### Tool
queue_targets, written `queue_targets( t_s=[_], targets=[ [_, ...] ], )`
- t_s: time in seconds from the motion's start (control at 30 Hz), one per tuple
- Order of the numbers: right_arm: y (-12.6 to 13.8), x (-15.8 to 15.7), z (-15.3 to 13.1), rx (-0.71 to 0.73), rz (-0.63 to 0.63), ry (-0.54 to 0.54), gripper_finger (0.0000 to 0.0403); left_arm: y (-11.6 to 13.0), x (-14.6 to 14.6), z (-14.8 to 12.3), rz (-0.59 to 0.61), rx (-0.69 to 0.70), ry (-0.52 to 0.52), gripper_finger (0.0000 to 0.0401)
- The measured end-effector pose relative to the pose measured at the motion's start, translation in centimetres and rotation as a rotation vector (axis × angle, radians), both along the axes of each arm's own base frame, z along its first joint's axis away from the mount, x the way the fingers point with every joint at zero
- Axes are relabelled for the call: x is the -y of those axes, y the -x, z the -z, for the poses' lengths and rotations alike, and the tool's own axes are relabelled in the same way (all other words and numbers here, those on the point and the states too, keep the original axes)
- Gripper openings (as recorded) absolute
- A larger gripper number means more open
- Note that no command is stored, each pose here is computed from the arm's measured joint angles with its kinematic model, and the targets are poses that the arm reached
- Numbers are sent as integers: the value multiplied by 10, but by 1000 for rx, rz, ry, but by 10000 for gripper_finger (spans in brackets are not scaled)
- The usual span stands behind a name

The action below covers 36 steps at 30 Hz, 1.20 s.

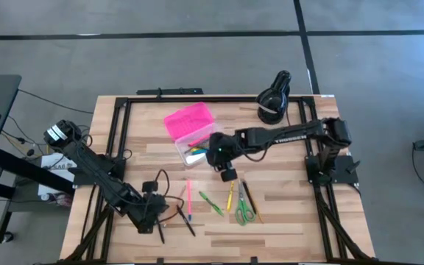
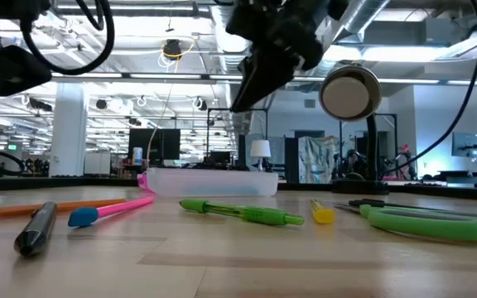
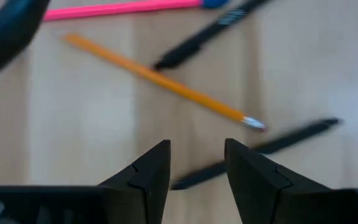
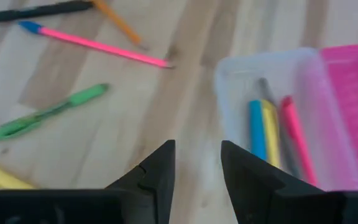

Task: Pick & place school supplies into a supply box
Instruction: Put the left black pen into the black supply box

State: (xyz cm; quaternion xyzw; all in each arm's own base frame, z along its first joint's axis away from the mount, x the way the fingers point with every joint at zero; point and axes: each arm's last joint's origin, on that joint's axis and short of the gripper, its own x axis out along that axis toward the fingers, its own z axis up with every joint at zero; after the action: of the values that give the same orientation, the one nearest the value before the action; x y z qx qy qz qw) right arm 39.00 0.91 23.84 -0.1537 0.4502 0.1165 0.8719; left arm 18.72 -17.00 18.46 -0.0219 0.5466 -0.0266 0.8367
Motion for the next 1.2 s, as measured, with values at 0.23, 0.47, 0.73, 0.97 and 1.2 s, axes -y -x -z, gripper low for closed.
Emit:
queue_targets(
  t_s=[0.23,0.47,0.73,0.97,1.2],
  targets=[
    [3,-32,1,-22,-33,-31,120,-2,12,2,175,10,41,146],
    [10,-73,1,-35,-92,-62,120,-5,22,15,261,-13,42,146],
    [28,-123,-10,-9,-193,-85,120,-9,29,40,313,-101,33,146],
    [45,-152,-23,62,-207,-17,120,-10,29,42,312,-93,19,146],
    [59,-173,-25,69,-187,14,120,-10,29,41,315,-87,26,146]
  ],
)
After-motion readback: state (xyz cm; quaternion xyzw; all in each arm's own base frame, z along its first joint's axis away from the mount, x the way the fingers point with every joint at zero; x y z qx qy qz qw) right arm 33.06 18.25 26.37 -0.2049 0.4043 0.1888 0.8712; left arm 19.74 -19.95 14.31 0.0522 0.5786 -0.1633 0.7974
